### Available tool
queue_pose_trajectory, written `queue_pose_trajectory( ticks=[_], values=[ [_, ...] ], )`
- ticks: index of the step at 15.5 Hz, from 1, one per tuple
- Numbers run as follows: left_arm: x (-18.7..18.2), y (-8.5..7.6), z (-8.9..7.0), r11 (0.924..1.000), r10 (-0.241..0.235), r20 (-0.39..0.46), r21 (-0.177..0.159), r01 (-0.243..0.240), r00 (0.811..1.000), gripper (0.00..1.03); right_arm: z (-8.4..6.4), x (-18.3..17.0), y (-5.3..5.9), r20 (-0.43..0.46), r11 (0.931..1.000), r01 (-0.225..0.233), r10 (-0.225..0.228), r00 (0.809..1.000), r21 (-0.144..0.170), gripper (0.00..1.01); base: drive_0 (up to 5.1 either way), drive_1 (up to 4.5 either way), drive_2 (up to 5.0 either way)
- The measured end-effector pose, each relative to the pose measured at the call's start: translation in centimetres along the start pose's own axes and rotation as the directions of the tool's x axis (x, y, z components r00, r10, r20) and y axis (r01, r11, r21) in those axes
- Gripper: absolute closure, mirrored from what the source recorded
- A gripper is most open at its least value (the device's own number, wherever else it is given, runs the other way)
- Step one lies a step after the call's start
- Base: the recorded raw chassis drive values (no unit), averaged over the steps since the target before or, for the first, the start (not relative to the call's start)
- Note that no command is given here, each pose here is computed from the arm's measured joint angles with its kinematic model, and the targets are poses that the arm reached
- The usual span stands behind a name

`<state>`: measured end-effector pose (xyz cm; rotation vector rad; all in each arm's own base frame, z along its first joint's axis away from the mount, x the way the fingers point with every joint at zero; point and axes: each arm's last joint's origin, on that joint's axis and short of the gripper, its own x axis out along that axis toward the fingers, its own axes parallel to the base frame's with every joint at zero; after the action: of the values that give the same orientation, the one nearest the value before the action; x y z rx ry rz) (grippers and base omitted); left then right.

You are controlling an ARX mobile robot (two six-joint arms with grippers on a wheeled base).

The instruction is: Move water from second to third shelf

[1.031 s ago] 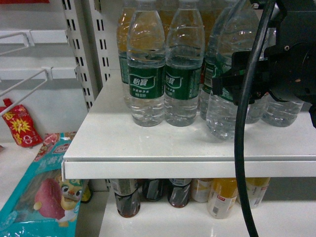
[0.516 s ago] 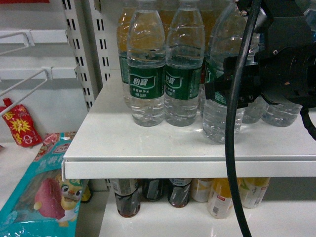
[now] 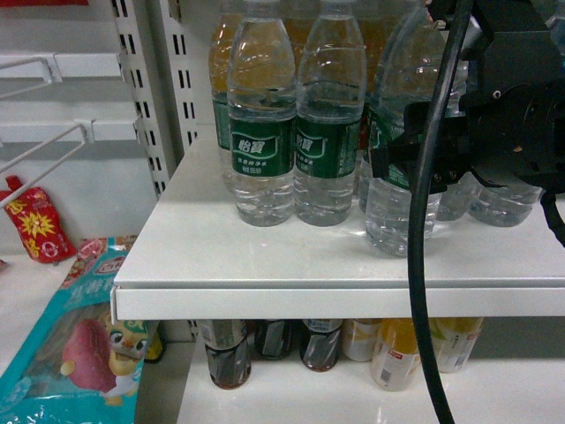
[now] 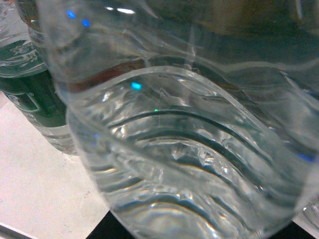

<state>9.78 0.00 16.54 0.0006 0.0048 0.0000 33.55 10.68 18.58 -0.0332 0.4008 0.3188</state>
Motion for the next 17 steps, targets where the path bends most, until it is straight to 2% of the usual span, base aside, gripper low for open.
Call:
queue_pose_trajectory(
  ticks=[2,3,7,8,9,14,15,16,17],
  values=[
    [0.0,0.0,0.0,1.0,0.0,0.0,0.0,0.0,1.0,0.05,-0.1,0.1,0.0,-0.003,1.0,0.0,0.0,1.0,-0.001,0.61,0.0,0.0,0.0],
    [0.0,0.0,0.0,1.0,0.0,0.0,0.0,0.0,1.0,0.05,-0.2,0.1,-0.2,-0.005,1.0,0.004,-0.004,1.0,0.0,0.48,0.0,0.0,0.0],
    [0.0,0.0,0.0,1.0,0.0,0.0,0.0,0.0,1.0,0.05,-0.1,0.1,-1.2,0.006,0.9992,0.041,-0.041,0.999,-0.004,0.05,0.0,0.0,0.0],
    [0.0,0.0,0.0,1.0,0.0,0.0,0.0,0.0,1.0,0.05,-0.1,0.1,-1.2,0.008,0.999,0.044,-0.044,0.999,-0.004,0.01,0.0,0.0,0.0],
    [0.0,0.0,0.0,1.0,0.0,0.0,0.0,0.0,1.0,0.05,-0.1,0.1,-1.2,0.009,0.999,0.044,-0.043,0.999,-0.004,0.04,0.0,0.0,0.0],
    [0.0,0.0,0.0,1.0,0.0,0.0,0.0,0.0,1.0,0.05,0.0,-0.1,-1.3,-0.002,0.9995,0.032,-0.032,0.999,-0.001,0.03,0.0,0.0,0.0],
    [0.0,0.0,0.0,1.0,0.0,0.0,0.0,0.0,1.0,0.05,0.1,-0.9,-1.7,-0.01,0.9996,0.021,-0.021,1.0,0.02,0.03,0.0,0.0,0.0],
    [0.0,0.0,0.0,1.0,0.0,0.0,0.0,0.0,1.0,0.05,1.0,-1.8,-1.7,0.032,0.9994,-0.009,0.008,0.999,0.033,0.03,0.0,0.0,0.0],
    [0.0,0.0,0.0,1.0,0.0,0.0,0.0,0.0,1.0,0.05,0.6,-1.8,-1.6,0.023,0.9991,-0.028,0.028,0.999,0.032,0.03,0.0,0.0,0.0]
  ],
)
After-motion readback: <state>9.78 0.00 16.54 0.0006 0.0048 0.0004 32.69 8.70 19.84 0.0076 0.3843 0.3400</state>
